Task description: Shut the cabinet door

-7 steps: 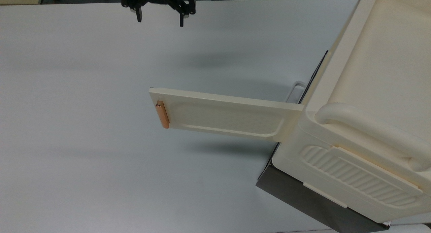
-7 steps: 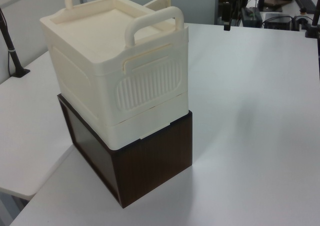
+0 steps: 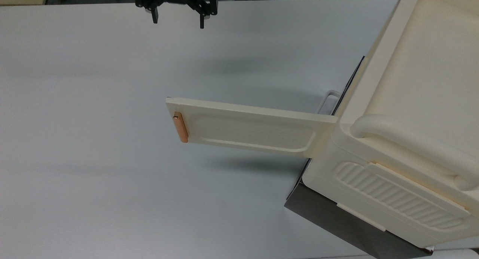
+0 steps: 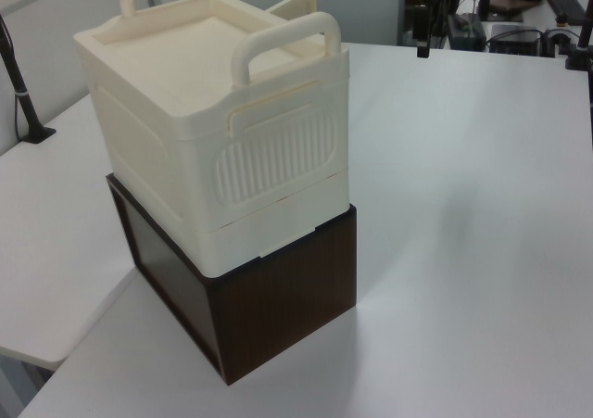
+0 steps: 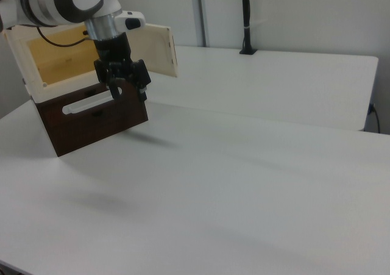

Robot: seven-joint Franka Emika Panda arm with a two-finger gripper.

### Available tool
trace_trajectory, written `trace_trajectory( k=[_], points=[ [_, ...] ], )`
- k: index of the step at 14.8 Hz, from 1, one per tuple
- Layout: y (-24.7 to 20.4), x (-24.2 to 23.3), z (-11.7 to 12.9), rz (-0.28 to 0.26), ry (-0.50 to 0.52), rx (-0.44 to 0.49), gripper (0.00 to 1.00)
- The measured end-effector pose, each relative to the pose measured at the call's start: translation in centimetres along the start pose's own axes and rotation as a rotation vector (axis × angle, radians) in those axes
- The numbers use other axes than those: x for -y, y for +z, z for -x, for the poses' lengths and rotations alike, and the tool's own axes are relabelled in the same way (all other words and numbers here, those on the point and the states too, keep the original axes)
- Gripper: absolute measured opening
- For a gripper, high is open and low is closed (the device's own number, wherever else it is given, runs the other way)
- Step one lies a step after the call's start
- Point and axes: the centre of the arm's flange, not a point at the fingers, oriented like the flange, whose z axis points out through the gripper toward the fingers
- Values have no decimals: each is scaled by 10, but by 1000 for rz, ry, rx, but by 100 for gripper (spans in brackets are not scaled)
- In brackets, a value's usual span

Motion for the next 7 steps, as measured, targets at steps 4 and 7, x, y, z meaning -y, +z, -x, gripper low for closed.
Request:
trace_trajectory(
  k=[4, 7],
  points=[
    [0, 0, 0, 0, 0, 0, 96],
    [0, 0, 0, 0, 0, 0, 76]
  ],
)
